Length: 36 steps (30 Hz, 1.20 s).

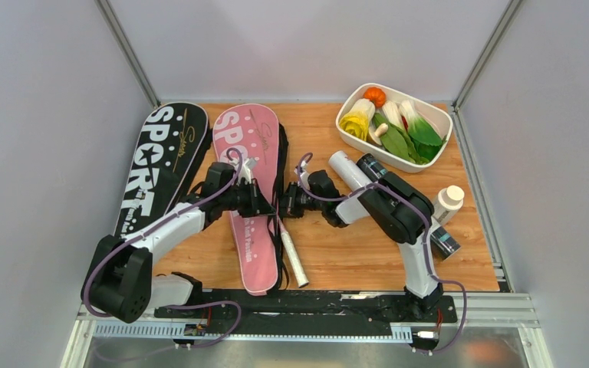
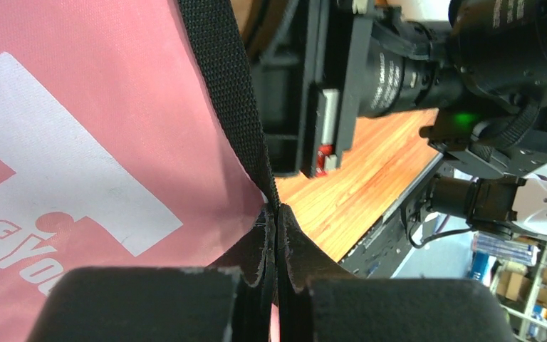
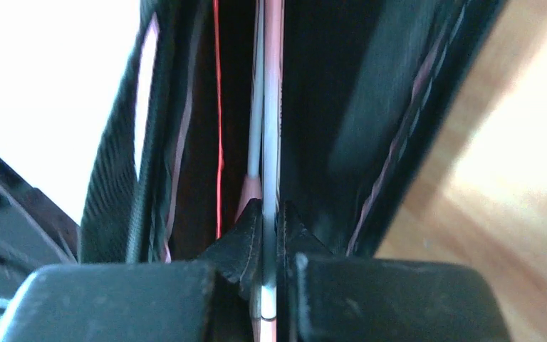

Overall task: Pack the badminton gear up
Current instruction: Place the racket in the racket bag.

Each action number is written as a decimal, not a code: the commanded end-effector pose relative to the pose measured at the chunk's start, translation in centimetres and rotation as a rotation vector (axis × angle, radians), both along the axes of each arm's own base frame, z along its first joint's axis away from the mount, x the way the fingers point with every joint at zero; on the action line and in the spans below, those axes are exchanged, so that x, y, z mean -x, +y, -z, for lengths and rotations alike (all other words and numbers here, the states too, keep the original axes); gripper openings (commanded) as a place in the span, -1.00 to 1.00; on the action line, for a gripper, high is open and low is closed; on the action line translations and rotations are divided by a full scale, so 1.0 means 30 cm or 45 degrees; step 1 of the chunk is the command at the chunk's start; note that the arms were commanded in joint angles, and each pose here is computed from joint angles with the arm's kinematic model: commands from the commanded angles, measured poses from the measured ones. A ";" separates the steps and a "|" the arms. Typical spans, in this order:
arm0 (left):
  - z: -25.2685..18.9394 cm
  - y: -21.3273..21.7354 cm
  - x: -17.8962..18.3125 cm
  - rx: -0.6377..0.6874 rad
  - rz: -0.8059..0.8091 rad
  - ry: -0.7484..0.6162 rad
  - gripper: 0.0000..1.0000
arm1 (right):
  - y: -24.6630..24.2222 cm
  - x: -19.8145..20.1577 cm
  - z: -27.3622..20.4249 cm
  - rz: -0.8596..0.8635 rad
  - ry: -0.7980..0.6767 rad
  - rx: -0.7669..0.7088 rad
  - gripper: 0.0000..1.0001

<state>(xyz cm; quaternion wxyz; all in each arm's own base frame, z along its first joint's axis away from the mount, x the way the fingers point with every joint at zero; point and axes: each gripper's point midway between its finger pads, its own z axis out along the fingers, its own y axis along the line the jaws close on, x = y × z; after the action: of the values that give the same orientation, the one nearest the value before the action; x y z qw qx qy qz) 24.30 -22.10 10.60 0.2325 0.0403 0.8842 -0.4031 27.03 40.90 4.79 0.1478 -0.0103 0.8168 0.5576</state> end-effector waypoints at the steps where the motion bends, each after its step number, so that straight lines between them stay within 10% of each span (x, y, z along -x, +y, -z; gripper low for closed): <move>1: -0.065 -0.035 0.004 0.157 -0.004 -0.040 -1.00 | 0.112 -0.149 -0.187 0.120 -0.184 -0.224 -1.00; 4: -0.048 -0.024 0.001 0.149 -0.048 -0.038 -1.00 | 0.133 -0.191 -0.165 0.185 -0.194 -0.206 -0.96; 11: 0.006 0.005 -0.027 0.055 -0.121 -0.017 -1.00 | 0.120 -0.182 -0.092 0.233 -0.202 -0.001 0.02; 18: 0.006 0.036 -0.049 -0.021 -0.174 -0.035 -1.00 | 0.067 -0.150 -0.044 0.302 -0.327 0.450 0.58; 29: 0.000 0.053 -0.053 -0.063 -0.182 -0.055 -1.00 | 0.057 -0.015 -0.120 0.016 -0.413 0.424 0.06; 36: -0.019 0.048 -0.055 -0.038 -0.189 -0.064 -1.00 | -0.001 0.124 -0.133 -0.133 -0.367 0.332 0.31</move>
<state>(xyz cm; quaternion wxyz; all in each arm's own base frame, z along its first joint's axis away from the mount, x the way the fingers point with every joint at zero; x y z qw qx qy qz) 23.85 -20.17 8.21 0.2307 -0.0248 0.9051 -0.3564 26.85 39.69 5.32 0.2539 -0.0914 0.8864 0.3760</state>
